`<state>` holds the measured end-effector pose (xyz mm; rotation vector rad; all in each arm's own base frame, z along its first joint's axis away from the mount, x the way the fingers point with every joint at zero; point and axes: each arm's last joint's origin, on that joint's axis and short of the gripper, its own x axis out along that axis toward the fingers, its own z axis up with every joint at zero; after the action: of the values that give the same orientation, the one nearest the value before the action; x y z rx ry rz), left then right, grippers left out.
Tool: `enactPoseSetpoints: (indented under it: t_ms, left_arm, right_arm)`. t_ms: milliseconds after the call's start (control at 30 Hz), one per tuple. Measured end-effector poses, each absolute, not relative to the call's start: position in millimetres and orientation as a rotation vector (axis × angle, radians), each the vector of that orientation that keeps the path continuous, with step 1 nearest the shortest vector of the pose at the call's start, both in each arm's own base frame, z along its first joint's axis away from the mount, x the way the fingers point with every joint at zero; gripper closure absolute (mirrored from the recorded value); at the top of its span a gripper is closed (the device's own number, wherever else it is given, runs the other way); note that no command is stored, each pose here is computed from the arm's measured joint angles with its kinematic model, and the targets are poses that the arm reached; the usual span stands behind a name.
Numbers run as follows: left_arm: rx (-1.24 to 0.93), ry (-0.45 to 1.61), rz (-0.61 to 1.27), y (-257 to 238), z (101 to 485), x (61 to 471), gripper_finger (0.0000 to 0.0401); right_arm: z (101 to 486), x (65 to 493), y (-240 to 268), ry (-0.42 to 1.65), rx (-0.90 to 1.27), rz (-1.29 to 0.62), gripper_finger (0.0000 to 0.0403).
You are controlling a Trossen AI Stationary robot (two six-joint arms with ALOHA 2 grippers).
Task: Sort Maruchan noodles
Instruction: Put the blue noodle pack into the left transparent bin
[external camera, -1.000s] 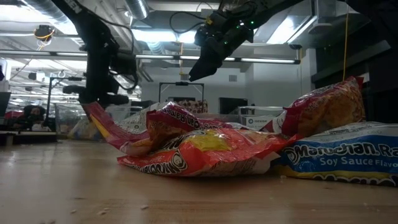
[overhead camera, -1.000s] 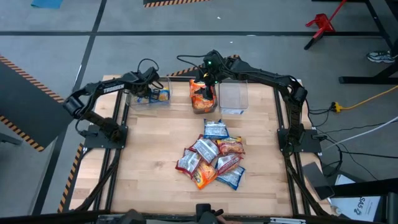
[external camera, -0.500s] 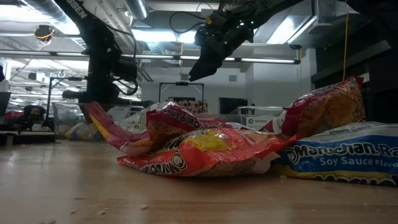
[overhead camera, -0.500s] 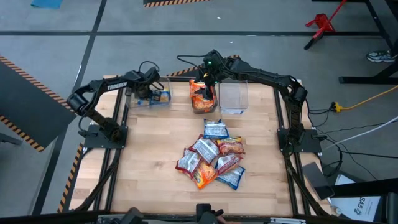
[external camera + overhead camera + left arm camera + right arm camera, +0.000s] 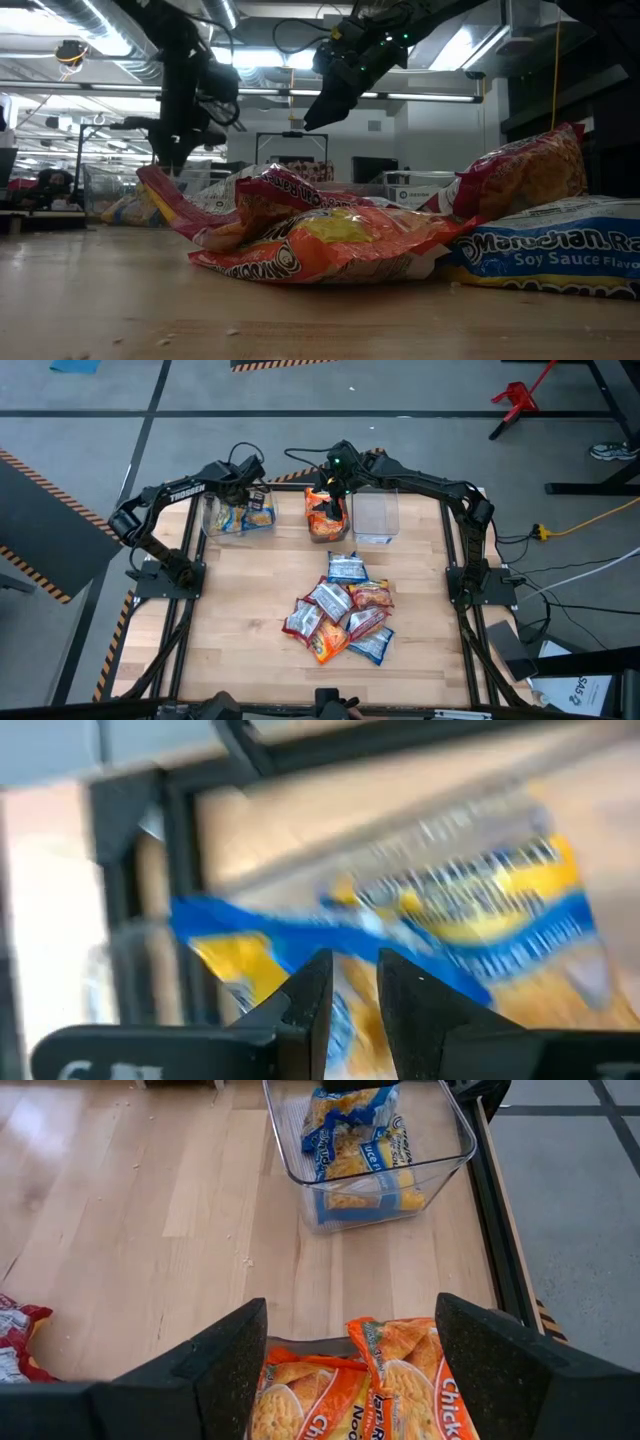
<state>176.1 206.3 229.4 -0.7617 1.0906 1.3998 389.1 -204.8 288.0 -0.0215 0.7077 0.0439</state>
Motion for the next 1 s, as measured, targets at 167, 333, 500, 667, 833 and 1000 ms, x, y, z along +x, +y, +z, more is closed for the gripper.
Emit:
enactPoseSetpoints:
  t_ms: [167, 333, 500, 667, 833, 1000]
  left_arm:
    - [-0.789, 1.071, 1.410, 211.8, 218.0, 167.9, 0.0326]
    - [-0.810, 1.111, 1.421, 209.8, 200.5, 157.5, 0.0326]
    - [-0.867, 1.128, 1.422, 207.4, 180.2, 144.8, 0.0326]
    - [-0.958, 1.110, 1.378, 206.1, 160.6, 136.0, 0.0326]
    - [-1.021, 1.089, 1.313, 207.2, 164.9, 136.8, 0.0326]
    - [-1.018, 1.007, 1.260, 213.8, 190.8, 147.6, 0.0326]
  right_arm:
    - [288.0, 389.1, -204.8, 0.708, -0.006, 0.038, 0.0125]
    - [288.0, 389.1, -204.7, 0.708, -0.007, 0.038, 0.0125]
    - [288.0, 389.2, -204.7, 0.708, -0.006, 0.038, 0.0125]
    - [288.2, 389.3, -204.8, 0.706, -0.008, 0.037, 0.0125]
    - [288.1, 389.3, -205.1, 0.709, -0.011, 0.029, 0.0125]
    - [288.2, 389.3, -205.1, 0.708, -0.010, 0.028, 0.0125]
